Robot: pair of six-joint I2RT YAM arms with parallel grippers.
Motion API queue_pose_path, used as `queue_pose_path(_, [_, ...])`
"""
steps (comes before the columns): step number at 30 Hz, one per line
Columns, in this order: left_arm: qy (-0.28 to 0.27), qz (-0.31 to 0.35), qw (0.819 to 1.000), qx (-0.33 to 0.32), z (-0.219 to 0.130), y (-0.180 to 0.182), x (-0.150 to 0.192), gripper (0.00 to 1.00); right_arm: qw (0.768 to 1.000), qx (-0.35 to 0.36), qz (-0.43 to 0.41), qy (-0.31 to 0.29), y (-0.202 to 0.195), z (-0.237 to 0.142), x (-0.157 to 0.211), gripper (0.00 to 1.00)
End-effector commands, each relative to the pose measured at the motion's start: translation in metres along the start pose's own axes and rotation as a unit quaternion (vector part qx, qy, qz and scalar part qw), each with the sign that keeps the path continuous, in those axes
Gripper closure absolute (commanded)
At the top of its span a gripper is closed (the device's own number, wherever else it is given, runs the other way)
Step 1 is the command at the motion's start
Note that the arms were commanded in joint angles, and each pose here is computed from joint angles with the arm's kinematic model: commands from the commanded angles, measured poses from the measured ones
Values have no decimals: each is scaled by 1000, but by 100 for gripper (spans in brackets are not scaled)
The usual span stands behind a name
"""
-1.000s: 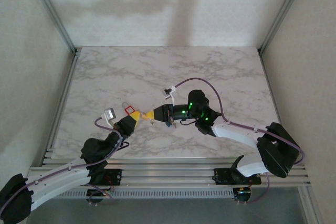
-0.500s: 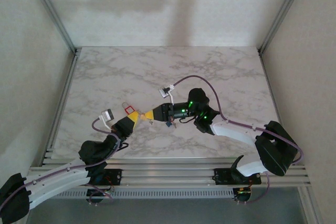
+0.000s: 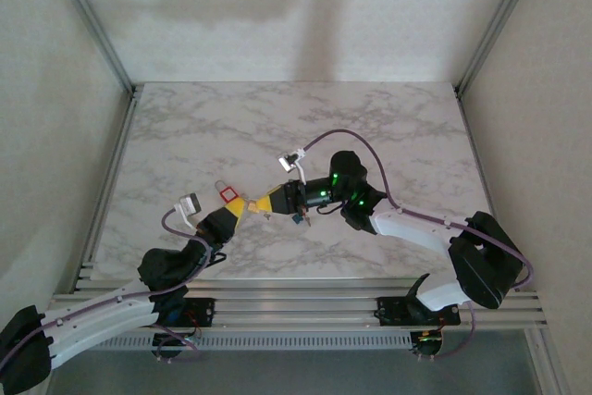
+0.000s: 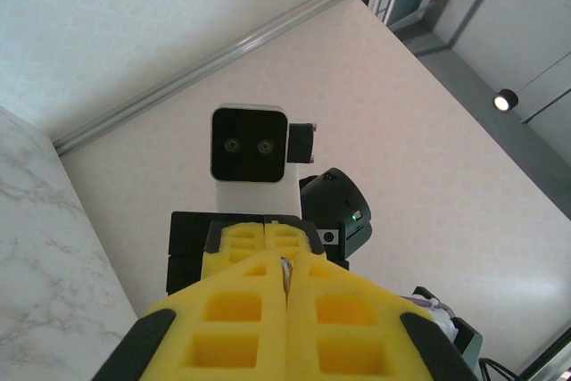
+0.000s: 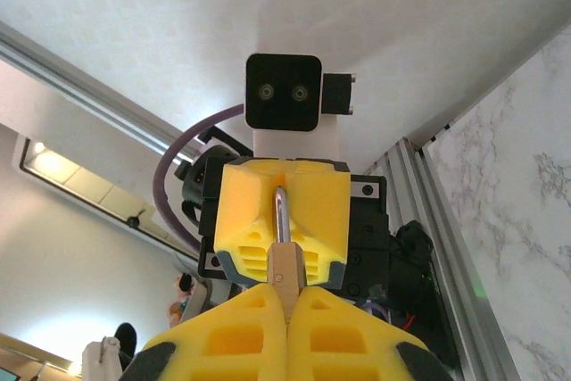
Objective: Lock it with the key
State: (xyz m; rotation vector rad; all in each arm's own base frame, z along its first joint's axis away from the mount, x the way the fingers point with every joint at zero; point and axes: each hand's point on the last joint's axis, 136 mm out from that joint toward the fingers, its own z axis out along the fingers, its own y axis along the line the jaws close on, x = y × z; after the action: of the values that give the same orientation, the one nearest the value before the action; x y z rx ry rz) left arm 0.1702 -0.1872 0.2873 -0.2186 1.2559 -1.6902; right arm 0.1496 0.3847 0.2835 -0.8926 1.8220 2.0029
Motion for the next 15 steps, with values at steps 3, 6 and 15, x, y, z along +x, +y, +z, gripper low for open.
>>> queue_pose_path(3, [175,-14,984,29,-25,5,73,100,997,70,-4,-44,-29,1,-19,100])
queue_pose_path(6, [177,-13,984,26,-25,5,73,100,996,75,-9,-47,-29,0,-21,100])
queue_pose_path(15, [178,-19,984,25,-29,6,73,100,994,76,-21,-70,-21,-5,-27,100])
